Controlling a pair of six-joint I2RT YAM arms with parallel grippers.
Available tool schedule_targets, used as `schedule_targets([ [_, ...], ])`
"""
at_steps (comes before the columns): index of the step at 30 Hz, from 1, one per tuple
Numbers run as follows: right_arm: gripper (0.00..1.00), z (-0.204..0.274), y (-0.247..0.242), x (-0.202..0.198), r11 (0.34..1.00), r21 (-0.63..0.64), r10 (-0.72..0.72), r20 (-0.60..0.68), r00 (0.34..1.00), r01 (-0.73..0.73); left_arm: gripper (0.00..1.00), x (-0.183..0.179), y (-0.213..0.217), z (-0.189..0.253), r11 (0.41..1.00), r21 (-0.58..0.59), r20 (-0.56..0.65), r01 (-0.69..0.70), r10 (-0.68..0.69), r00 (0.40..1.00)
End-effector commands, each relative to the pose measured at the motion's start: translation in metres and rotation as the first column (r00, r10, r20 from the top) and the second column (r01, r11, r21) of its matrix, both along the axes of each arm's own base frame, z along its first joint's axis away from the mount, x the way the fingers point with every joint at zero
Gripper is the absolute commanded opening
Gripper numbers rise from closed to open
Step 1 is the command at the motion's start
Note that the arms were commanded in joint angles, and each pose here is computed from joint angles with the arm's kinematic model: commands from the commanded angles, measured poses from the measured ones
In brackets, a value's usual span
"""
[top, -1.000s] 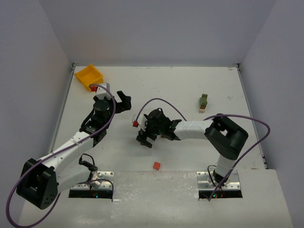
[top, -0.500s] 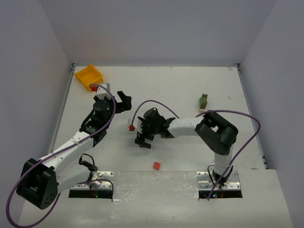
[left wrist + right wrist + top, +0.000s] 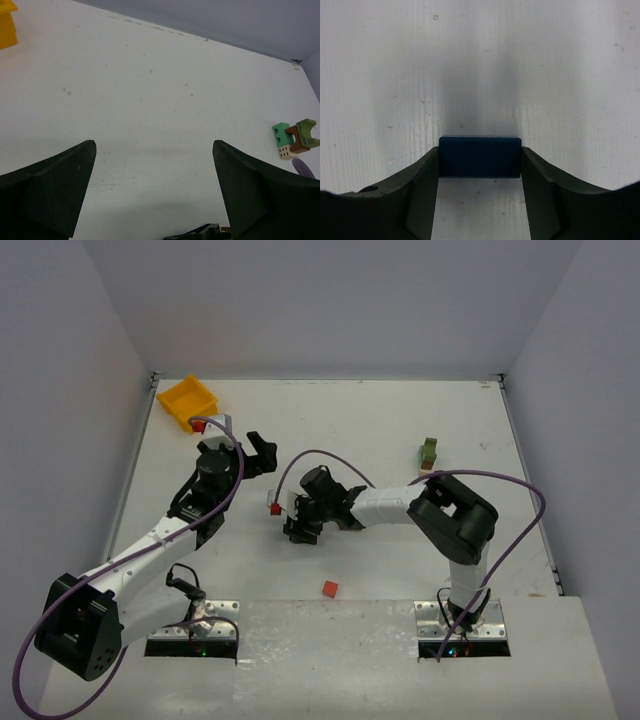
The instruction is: Build the wood block tower
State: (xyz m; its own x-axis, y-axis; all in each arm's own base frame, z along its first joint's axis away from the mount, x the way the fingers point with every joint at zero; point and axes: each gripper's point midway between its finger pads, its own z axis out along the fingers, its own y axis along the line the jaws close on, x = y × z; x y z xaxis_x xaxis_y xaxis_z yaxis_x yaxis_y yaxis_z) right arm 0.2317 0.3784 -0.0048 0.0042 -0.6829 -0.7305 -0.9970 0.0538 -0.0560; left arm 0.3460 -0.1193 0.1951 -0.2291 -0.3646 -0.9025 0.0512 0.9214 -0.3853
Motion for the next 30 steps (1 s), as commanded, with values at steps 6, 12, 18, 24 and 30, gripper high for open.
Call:
schedule_targets([
  [6, 0.35, 0.052, 0.009, 0.011, 0.992, 0.117, 0.032, 0.139, 0.990, -0.049, 1.00, 0.002, 0.000, 0.019, 1.000, -0.020, 0.072, 0.009, -0.007, 0.997],
  [12, 0.32, 0.105, -0.038, 0.067, 0.991, 0.132, 0.000, 0.162, 0.987, -0.022, 1.00, 0.003, 0.001, 0.018, 1.000, -0.014, 0.072, 0.000, 0.001, 0.997],
  [18, 0.33, 0.165, -0.125, 0.141, 0.985, 0.174, -0.066, 0.283, 0.957, 0.016, 1.00, 0.011, 0.007, 0.013, 0.999, 0.006, 0.057, -0.046, 0.046, 0.997],
  [24, 0.36, 0.165, -0.223, 0.156, 0.989, 0.106, -0.127, 0.230, 0.965, 0.105, 1.00, 0.024, 0.013, 0.004, 0.994, 0.051, 0.028, -0.101, 0.100, 0.995],
  [30, 0.38, 0.165, -0.301, 0.150, 0.986, 0.074, -0.164, 0.248, 0.955, 0.150, 1.00, 0.034, 0.000, -0.007, 0.995, 0.082, -0.037, -0.053, 0.056, 0.998],
])
